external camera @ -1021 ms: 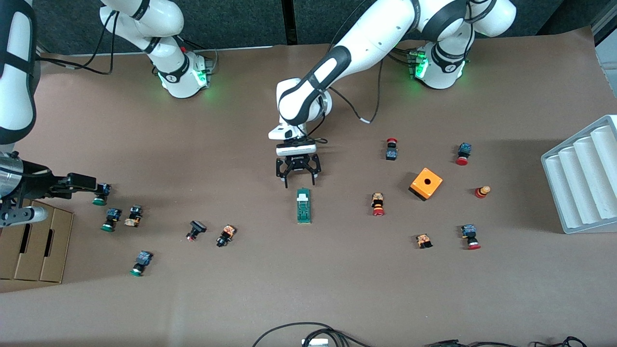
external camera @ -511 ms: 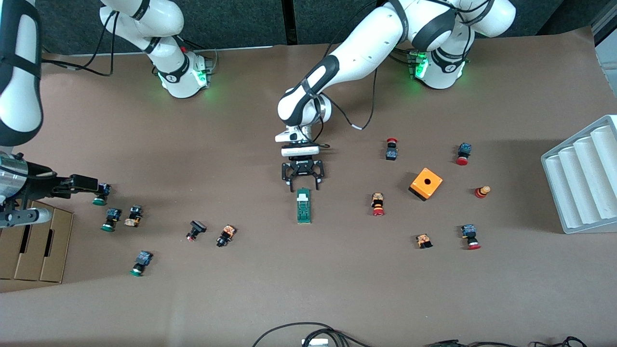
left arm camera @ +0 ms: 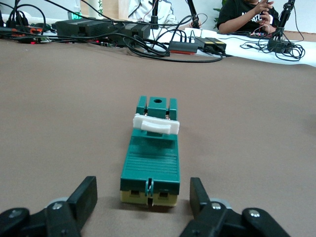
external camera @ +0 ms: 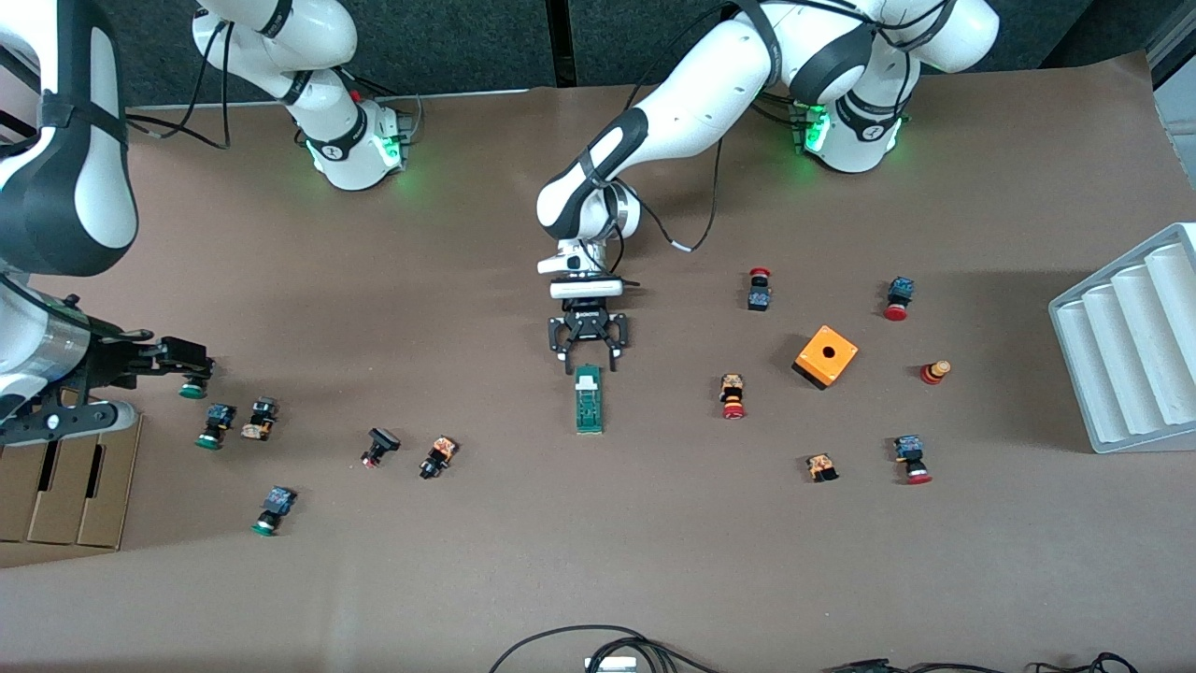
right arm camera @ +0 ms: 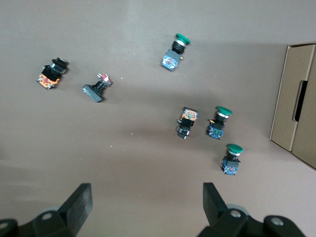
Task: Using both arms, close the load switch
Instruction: 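Lower the left gripper and grasp the green switch base, then reach the right gripper toward the white lever while the left gripper holds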
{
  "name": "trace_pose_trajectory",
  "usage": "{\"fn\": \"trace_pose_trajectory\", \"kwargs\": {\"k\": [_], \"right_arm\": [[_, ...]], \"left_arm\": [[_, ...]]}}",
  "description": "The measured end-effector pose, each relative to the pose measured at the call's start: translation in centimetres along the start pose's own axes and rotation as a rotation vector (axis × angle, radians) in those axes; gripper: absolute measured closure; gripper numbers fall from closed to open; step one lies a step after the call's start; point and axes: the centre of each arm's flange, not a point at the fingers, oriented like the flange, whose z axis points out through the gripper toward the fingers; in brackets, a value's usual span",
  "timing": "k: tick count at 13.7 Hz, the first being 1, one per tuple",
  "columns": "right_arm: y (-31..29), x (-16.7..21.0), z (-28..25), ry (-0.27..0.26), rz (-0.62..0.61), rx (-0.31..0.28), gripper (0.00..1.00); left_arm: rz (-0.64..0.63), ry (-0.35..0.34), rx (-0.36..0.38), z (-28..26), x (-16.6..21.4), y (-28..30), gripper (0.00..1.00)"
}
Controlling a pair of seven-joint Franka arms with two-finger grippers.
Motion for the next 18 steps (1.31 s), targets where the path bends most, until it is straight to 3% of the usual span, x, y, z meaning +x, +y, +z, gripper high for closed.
{"fn": "trace_pose_trajectory", "kwargs": {"k": [4, 9, 13, 18], "right_arm": [[1.0, -0.1, 0.2, 0.003, 0.023, 0.033, 0.0], [1.1, 0.4, 0.6, 0.024, 0.038, 0.09, 0.0], [0.6, 1.4, 1.8, 0.034, 0.008, 0.091, 0.0], [-6.9, 3.9, 3.6, 0.058, -0.13, 0.094, 0.0]], "left_arm": [[0.047, 0.072, -0.005, -0.2, -1.5, -0.4, 0.26], [0.061, 0.088, -0.021, -0.1, -1.7, -0.4, 0.29], [0.071, 0.102, -0.04, 0.3, -1.8, -0.2, 0.32], [0.07, 0.104, -0.04, 0.4, -1.8, -0.2, 0.36]]}}
